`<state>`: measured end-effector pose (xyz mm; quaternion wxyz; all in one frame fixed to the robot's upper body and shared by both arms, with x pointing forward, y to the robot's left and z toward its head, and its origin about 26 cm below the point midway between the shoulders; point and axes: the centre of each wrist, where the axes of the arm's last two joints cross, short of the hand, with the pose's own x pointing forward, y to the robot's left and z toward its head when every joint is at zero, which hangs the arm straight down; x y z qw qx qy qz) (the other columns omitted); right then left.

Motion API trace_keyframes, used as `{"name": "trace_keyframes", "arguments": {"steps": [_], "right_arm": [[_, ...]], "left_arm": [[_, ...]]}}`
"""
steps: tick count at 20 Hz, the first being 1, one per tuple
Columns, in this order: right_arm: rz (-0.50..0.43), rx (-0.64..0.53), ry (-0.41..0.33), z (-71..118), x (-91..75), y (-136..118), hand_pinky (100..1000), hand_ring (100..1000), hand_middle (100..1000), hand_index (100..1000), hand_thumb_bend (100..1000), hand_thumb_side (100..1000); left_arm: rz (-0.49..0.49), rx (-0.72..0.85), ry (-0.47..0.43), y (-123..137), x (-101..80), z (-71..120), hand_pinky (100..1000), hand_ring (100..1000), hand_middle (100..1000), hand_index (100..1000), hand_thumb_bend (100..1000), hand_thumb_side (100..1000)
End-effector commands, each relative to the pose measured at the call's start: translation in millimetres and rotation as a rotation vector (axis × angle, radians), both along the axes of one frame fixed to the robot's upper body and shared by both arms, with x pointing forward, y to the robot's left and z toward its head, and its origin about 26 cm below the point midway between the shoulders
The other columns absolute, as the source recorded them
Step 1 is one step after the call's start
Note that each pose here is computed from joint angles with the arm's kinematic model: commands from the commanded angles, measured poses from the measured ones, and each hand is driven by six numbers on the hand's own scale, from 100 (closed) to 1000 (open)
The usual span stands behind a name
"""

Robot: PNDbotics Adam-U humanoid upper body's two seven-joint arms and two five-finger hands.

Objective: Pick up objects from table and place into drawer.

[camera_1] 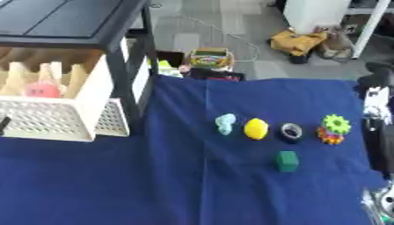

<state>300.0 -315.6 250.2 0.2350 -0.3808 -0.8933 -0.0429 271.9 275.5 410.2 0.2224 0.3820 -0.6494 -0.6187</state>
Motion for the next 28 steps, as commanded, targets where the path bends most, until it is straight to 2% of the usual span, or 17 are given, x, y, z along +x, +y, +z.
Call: {"name": "trace_keyframes", "arguments": {"steps": [1,5,8,14,18,22,24,28], "right_arm": [[-0.043,-0.045,-0.047,15.8,-5.3,-7,596,598,562,743,100,933],[-0.086,-0.104,-0.049,27.1,-7.5,-12,598,601,567,746,100,952],[-0.109,-0.156,-0.044,36.5,-9.4,-15,600,603,569,748,100,964],[-0.172,-0.285,-0.006,55.1,-14.5,-22,606,606,573,753,205,985],[-0.206,-0.363,0.035,67.5,-18.5,-26,611,609,574,753,287,994],[-0.231,-0.429,0.071,78.7,-21.8,-28,617,612,577,754,325,982],[-0.233,-0.472,0.091,83.9,-22.9,-28,625,616,581,761,345,968],[-0.219,-0.561,0.133,93.9,-25.4,-26,638,623,591,778,361,938]], "left_arm": [[-0.06,-0.114,-0.095,4,-11.3,17.3,100,100,100,885,100,253],[-0.132,-0.313,-0.145,12,-13.9,22.7,100,100,100,897,100,350],[-0.183,-0.418,-0.159,17,-11.7,18.3,100,100,100,910,100,471],[-0.265,-0.605,-0.15,24,-2.8,1.0,100,100,100,922,100,580],[-0.34,-0.713,-0.111,19,8.5,-19.8,100,100,100,935,100,641],[-0.432,-0.802,-0.066,8,19.9,-43.8,100,100,100,946,100,671],[-0.473,-0.85,-0.041,2,24.8,-57.2,100,100,129,957,100,709],[-0.528,-0.955,0.028,-11,32.1,-81.4,194,100,186,957,100,767]]}}
